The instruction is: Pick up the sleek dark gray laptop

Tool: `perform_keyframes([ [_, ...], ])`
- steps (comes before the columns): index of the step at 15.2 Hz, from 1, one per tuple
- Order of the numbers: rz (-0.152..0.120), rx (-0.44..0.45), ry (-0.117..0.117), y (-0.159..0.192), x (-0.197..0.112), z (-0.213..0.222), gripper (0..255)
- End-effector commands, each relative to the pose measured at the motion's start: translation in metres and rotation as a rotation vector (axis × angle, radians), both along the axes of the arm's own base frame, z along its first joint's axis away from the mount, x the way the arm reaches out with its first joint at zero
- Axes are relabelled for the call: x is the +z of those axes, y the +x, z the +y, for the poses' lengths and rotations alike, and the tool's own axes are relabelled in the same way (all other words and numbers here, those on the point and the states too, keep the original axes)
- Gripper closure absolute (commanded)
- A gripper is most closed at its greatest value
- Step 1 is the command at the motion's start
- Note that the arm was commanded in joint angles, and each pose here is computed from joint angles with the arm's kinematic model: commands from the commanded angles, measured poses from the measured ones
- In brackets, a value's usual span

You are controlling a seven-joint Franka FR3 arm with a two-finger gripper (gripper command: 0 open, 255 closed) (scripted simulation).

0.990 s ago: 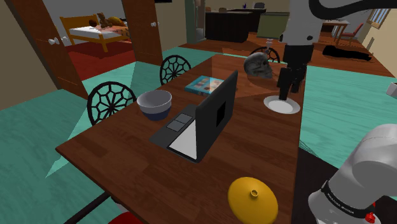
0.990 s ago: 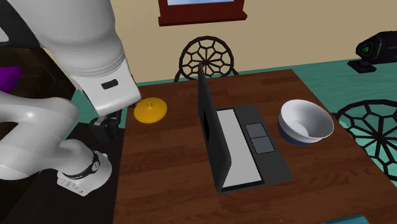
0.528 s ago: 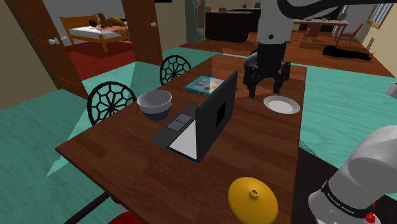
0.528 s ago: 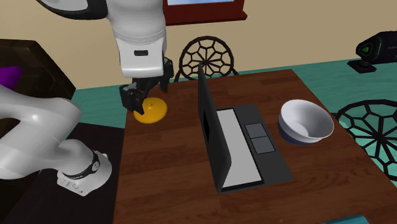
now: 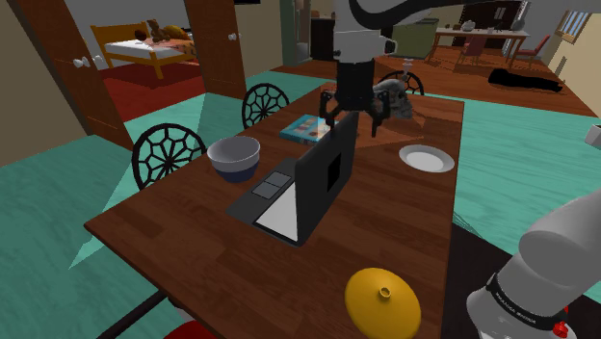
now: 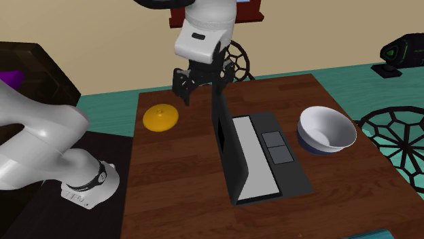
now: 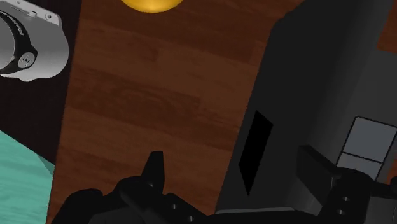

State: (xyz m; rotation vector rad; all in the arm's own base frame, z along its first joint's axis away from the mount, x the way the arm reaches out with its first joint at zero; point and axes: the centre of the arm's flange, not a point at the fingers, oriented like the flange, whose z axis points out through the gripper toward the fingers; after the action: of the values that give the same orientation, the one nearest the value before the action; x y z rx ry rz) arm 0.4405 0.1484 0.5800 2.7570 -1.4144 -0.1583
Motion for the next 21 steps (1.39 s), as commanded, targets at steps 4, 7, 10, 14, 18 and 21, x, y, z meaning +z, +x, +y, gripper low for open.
perform_keyframes([
  [4,0.001,-0.292,-0.059,0.056,0.003,0.007,0],
  [7,0.001,-0.292,-0.059,0.056,-0.013,0.007,0],
  [10,0.001,-0.292,-0.059,0.056,-0.028,0.007,0],
  [14,0.001,-0.292,-0.059,0.056,-0.036,0.007,255],
  [18,0.001,-0.292,-0.059,0.056,-0.036,0.007,255],
  [21,0.001,-0.292,-0.059,0.056,-0.036,0.007,255],
])
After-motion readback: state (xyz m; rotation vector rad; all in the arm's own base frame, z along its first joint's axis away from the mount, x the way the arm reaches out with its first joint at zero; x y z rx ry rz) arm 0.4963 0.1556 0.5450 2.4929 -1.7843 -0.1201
